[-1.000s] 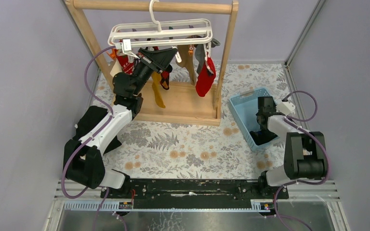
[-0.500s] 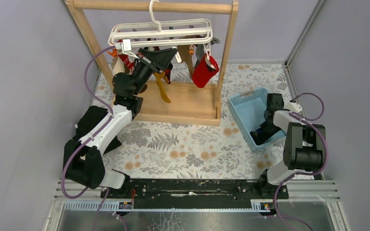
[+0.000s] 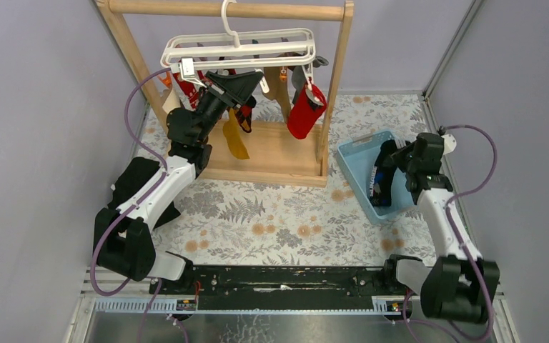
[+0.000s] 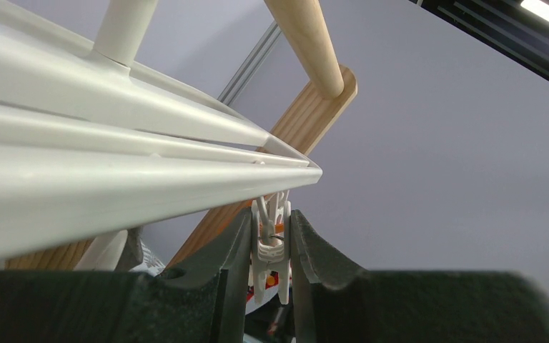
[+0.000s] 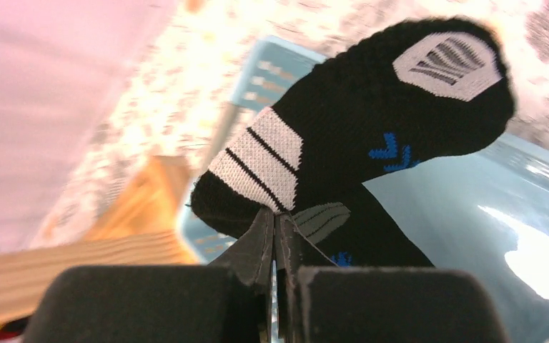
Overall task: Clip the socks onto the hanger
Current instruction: Adjust the sock in the bin.
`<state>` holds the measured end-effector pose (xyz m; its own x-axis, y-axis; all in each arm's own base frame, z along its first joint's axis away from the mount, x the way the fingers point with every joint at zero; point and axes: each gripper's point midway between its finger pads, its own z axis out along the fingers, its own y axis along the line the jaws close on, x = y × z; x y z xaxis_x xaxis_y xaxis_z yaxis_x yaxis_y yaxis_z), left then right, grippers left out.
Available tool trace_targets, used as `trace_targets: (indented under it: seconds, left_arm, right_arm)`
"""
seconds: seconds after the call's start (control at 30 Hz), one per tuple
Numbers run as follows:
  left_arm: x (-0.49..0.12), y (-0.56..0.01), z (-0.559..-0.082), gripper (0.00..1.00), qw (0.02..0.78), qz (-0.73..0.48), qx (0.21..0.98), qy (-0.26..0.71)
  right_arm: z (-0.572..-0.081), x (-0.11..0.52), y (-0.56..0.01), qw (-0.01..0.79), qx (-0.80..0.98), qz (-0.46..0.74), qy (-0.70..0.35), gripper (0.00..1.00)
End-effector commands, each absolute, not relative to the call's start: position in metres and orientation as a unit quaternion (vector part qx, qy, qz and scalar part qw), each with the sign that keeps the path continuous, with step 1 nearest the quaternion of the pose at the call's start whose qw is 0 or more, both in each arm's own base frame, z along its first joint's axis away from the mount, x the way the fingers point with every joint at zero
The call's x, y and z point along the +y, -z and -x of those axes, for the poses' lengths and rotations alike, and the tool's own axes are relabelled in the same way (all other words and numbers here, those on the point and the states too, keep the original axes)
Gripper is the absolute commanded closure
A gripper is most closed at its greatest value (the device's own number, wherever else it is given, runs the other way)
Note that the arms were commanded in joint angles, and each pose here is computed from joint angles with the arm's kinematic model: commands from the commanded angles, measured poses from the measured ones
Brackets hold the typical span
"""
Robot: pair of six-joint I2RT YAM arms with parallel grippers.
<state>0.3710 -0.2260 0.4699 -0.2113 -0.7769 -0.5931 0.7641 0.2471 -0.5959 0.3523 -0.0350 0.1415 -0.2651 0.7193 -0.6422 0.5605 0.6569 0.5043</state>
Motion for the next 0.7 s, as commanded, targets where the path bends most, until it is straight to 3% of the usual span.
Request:
trace_targets:
  seconds: [0.0,0.33,0.67]
  left_arm:
    - [-0.23,-0.473,-0.36,1.0,0.628,-0.021,0.468,0.622]
    - [-0.23,-0.473,-0.361,1.0,0.627,-0.022,0.469,0.622]
    - [-0.232,-0.471,-0.364,1.0,0.624,-0.021,0.471,0.623]
  right_arm:
    - [-0.356,-0.002,-0.21,0.519,0.77,-0.321,-0.186,1.0]
    - [-0.342,0.041,-0.267,0.521,0.76,-0.259,-0.289,1.0]
    - [-0.314,0.069,-0.378,0.581,0.715,-0.155,-0.357,1.0]
